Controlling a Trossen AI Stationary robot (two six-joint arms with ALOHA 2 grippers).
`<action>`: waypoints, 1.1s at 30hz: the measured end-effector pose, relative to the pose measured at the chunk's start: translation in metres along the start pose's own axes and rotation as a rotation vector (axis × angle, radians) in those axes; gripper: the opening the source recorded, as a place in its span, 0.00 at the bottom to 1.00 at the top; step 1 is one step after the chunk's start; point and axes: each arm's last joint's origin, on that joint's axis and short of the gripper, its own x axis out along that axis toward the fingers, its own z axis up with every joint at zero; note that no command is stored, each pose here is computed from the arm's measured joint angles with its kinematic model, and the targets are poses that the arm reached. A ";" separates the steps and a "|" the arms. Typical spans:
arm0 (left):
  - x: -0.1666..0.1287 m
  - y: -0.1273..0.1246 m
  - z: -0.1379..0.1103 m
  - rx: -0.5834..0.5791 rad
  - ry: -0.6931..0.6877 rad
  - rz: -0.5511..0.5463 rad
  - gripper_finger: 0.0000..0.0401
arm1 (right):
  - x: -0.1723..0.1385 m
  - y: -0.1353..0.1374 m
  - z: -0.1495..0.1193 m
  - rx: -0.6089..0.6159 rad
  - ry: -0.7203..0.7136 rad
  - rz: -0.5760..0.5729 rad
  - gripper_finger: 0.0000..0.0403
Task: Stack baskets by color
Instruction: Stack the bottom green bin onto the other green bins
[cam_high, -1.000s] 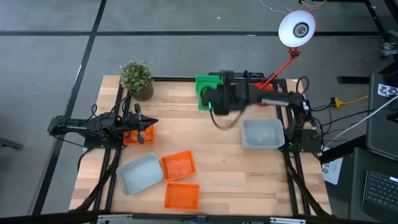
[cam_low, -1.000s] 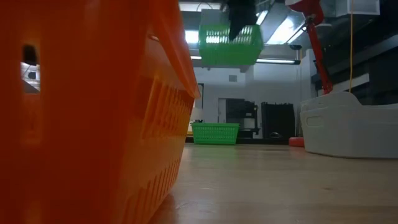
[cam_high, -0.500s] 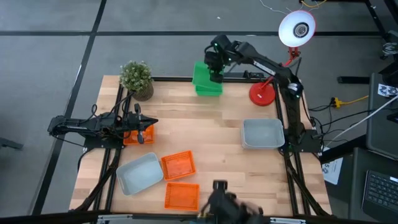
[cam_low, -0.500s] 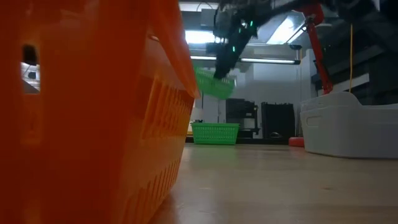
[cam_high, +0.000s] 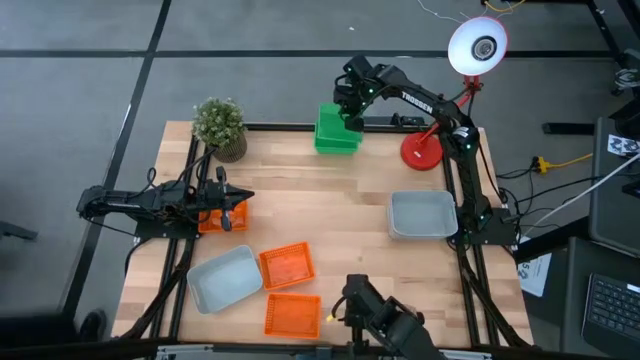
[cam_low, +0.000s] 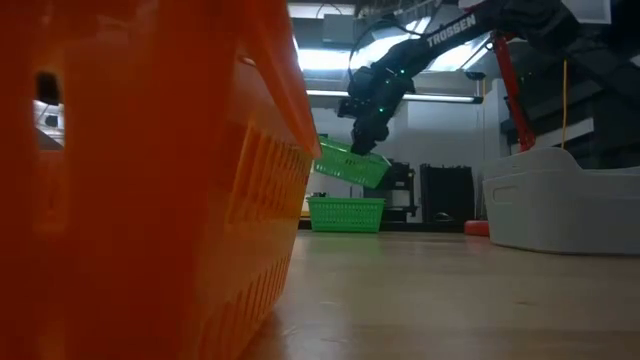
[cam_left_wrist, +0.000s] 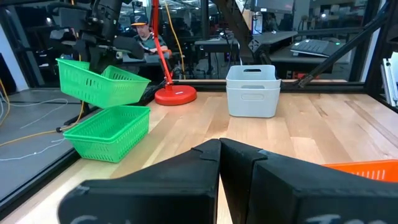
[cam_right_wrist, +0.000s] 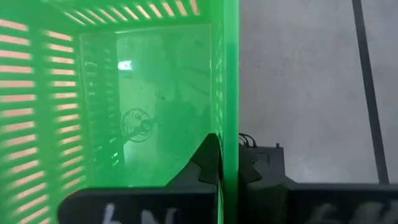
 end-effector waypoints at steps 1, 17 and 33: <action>0.000 0.000 0.000 0.000 0.000 -0.001 0.00 | 0.000 0.000 0.000 0.001 0.001 -0.001 0.00; 0.000 0.000 0.000 -0.048 0.000 -0.001 0.00 | 0.007 -0.001 -0.002 0.062 0.013 0.009 0.00; 0.000 0.000 0.000 -0.048 0.000 -0.001 0.00 | 0.024 -0.002 -0.009 0.072 0.069 -0.002 0.00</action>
